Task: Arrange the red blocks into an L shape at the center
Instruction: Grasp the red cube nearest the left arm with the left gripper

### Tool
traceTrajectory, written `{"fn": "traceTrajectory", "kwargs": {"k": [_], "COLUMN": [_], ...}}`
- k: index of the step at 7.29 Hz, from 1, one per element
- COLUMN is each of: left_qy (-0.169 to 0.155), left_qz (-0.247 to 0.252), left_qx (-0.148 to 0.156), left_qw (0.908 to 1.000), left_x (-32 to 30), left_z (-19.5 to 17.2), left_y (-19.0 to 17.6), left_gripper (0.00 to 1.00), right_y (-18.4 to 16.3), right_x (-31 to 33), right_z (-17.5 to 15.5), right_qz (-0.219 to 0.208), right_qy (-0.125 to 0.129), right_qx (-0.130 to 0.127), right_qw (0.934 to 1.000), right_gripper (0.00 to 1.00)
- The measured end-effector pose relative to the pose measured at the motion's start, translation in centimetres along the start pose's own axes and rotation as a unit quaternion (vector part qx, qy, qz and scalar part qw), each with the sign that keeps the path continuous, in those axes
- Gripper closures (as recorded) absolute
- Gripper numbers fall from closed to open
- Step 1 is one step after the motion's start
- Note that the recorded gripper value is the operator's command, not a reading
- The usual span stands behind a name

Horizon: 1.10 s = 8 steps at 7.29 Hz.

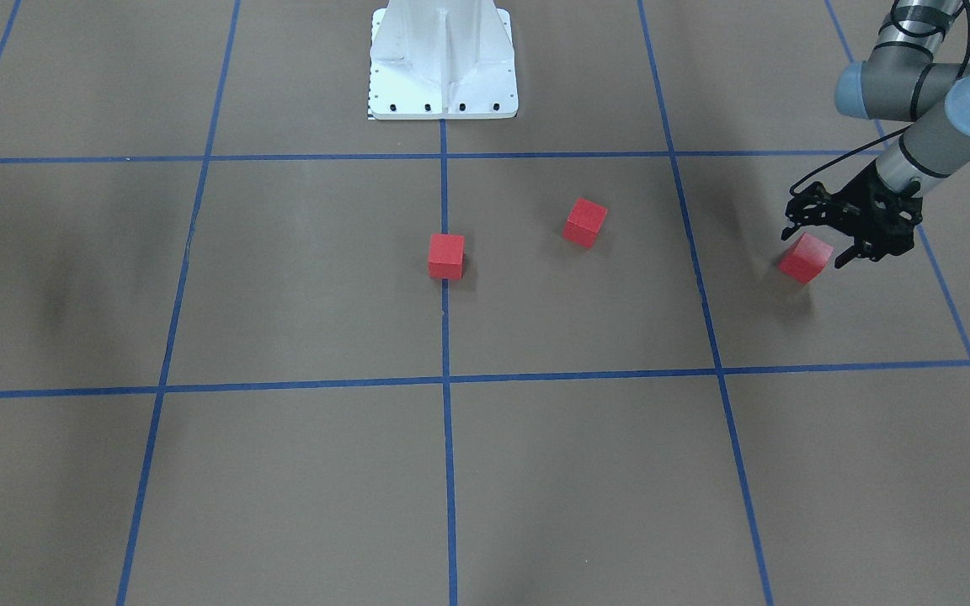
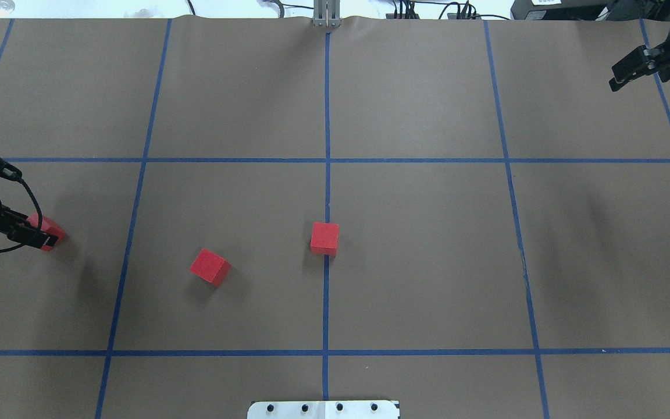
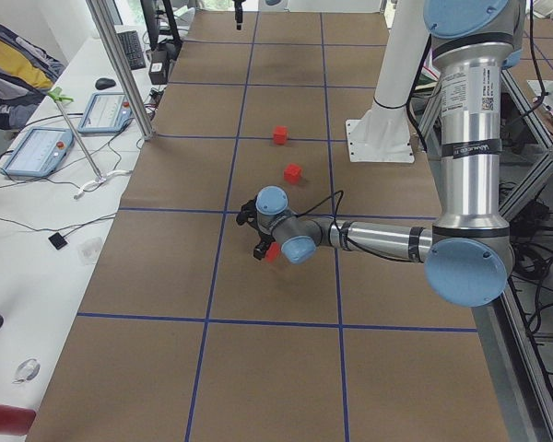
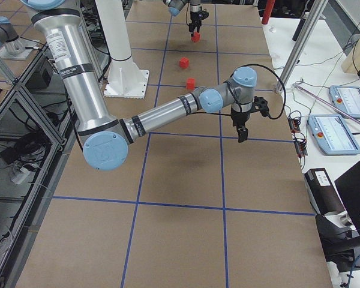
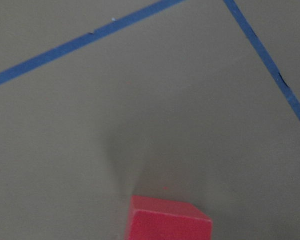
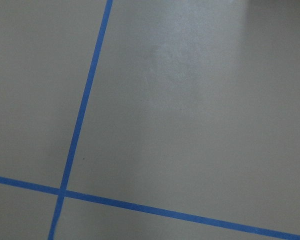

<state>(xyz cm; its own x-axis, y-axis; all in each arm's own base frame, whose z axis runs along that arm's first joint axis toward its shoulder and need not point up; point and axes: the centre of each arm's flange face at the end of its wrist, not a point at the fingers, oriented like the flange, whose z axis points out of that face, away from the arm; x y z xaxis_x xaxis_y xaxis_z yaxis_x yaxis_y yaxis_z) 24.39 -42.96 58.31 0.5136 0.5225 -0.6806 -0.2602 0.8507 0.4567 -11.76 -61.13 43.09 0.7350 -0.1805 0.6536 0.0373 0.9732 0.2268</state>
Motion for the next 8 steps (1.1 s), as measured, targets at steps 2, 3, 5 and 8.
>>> {"fn": "traceTrajectory", "kwargs": {"k": [2, 3, 5, 8], "left_qy": [-0.006, -0.014, -0.03, -0.048], "left_qz": [0.017, 0.02, 0.018, 0.015], "left_qx": [-0.006, -0.005, -0.013, -0.025], "left_qw": [0.9998, 0.9997, 0.9993, 0.9984], "left_x": [0.0, -0.2, -0.4, -0.2], "left_z": [0.5, 0.6, 1.0, 1.7], "left_y": [-0.3, -0.2, 0.0, 0.1], "left_gripper": [0.01, 0.01, 0.02, 0.82], "right_y": [-0.1, -0.1, -0.1, 0.0], "right_x": [-0.1, -0.1, -0.1, -0.1], "right_z": [-0.1, -0.1, -0.1, 0.0], "right_qz": [0.001, 0.001, 0.002, 0.004], "right_qy": [0.0, 0.0, 0.0, 0.0], "right_qx": [0.001, 0.001, 0.001, 0.001], "right_qw": [1.0, 1.0, 1.0, 1.0], "right_gripper": [0.01, 0.01, 0.01, 0.01]}}
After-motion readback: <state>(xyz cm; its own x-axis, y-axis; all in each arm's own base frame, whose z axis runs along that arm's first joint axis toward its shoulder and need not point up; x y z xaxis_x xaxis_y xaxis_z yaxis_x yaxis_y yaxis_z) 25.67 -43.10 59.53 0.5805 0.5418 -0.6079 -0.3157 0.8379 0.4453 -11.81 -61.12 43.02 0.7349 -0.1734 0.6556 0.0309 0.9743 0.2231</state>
